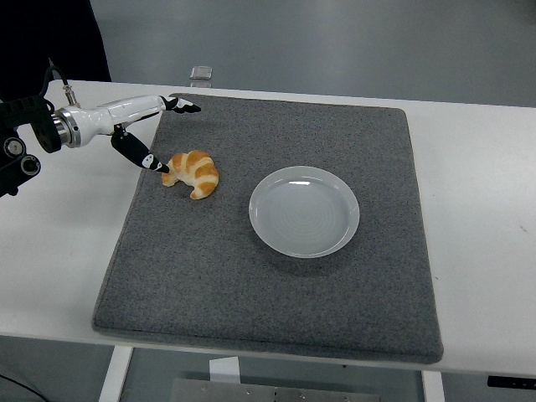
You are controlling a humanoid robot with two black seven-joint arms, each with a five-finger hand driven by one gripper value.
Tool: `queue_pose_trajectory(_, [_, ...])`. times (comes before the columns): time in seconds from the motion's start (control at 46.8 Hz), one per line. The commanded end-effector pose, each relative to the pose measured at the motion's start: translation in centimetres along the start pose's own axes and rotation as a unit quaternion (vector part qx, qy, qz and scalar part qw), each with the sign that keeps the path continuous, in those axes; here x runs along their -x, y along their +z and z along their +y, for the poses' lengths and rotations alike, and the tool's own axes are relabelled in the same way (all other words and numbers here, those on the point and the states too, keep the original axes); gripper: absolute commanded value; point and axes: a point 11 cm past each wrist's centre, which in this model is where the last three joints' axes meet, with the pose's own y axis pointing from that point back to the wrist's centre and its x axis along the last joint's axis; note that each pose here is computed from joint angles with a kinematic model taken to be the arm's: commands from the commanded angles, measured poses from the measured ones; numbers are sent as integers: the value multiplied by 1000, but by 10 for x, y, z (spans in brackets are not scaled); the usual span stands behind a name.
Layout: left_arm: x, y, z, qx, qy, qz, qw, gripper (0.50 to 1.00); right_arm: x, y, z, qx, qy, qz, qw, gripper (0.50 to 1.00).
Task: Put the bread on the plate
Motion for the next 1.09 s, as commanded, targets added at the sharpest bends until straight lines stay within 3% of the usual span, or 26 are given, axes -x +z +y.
queue_pose_trajectory(0.0, [13,-1,-8,-4,-1,-9,1000,996,0,0,0,0,0,0,1000,952])
queue_pose_trajectory(0.556, [49,-13,-40,-27,-7,-44,999,996,0,0,0,0,0,0,1000,952])
queue_pose_trajectory(1.068, [45,-4,-42,-8,-6,-43,999,973,0,0,0,0,0,0,1000,952])
